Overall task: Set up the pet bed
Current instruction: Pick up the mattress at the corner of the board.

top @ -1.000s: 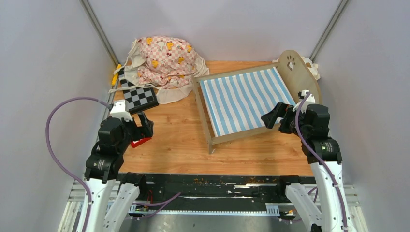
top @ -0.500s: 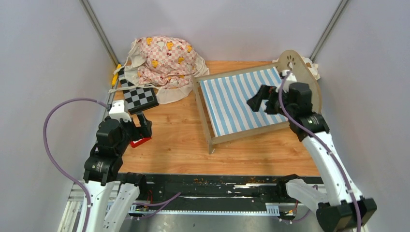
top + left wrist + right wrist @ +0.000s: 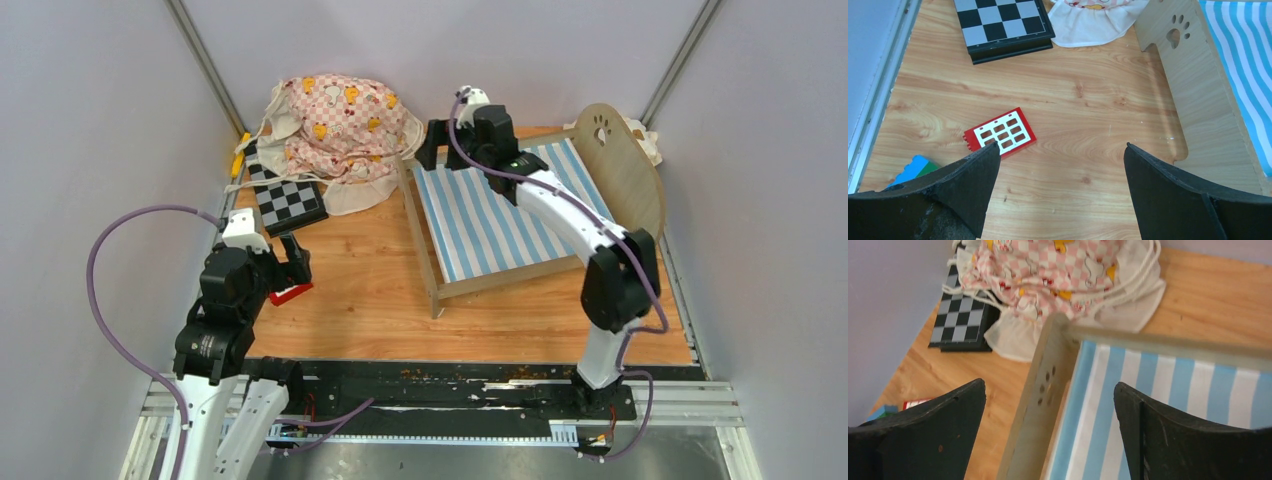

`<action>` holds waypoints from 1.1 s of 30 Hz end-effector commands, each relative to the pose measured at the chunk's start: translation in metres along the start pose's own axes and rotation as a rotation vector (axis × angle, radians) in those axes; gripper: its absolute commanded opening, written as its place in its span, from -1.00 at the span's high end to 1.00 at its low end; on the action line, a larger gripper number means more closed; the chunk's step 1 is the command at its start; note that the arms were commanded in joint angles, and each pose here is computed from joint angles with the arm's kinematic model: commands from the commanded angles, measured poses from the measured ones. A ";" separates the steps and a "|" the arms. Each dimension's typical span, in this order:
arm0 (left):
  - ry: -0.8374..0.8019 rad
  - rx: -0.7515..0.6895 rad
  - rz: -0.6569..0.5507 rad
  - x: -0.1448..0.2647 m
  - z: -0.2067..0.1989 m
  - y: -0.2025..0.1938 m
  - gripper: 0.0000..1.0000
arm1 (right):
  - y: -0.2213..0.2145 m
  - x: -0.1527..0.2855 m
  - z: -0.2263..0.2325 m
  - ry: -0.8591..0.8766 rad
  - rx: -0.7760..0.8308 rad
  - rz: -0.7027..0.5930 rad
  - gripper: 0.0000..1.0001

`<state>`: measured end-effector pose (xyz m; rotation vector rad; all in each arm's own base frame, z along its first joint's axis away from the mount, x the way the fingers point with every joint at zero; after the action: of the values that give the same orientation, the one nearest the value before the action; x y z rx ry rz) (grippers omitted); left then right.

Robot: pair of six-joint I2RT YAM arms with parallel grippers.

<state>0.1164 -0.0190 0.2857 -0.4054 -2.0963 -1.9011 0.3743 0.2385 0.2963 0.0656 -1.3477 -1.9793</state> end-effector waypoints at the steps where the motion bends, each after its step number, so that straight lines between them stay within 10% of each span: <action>1: 0.010 0.014 -0.036 -0.002 0.000 0.004 -1.00 | 0.045 -0.051 0.016 0.084 0.115 -0.181 -0.99; 18: -0.003 0.015 -0.029 -0.003 -0.001 0.003 -1.00 | 0.027 -0.210 -0.024 0.148 0.252 -0.385 -1.00; 33: -0.022 -0.001 0.017 -0.011 -0.004 0.007 -1.00 | 0.055 -0.208 -0.021 0.153 0.243 -0.567 -0.99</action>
<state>0.1197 -0.0200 0.2833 -0.4293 -2.0833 -1.8919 0.5725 0.3410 0.1780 0.5313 -1.5620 -2.1190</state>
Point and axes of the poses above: each gripper's point midway between its finger pads, its own x axis back along the fingers, its own z axis along the line the jaws close on, y = z × x, the point moved 10 cm from there along x, back along the fingers, and after that the axes turned 6 degrees about -x, right-handed, at the moved point
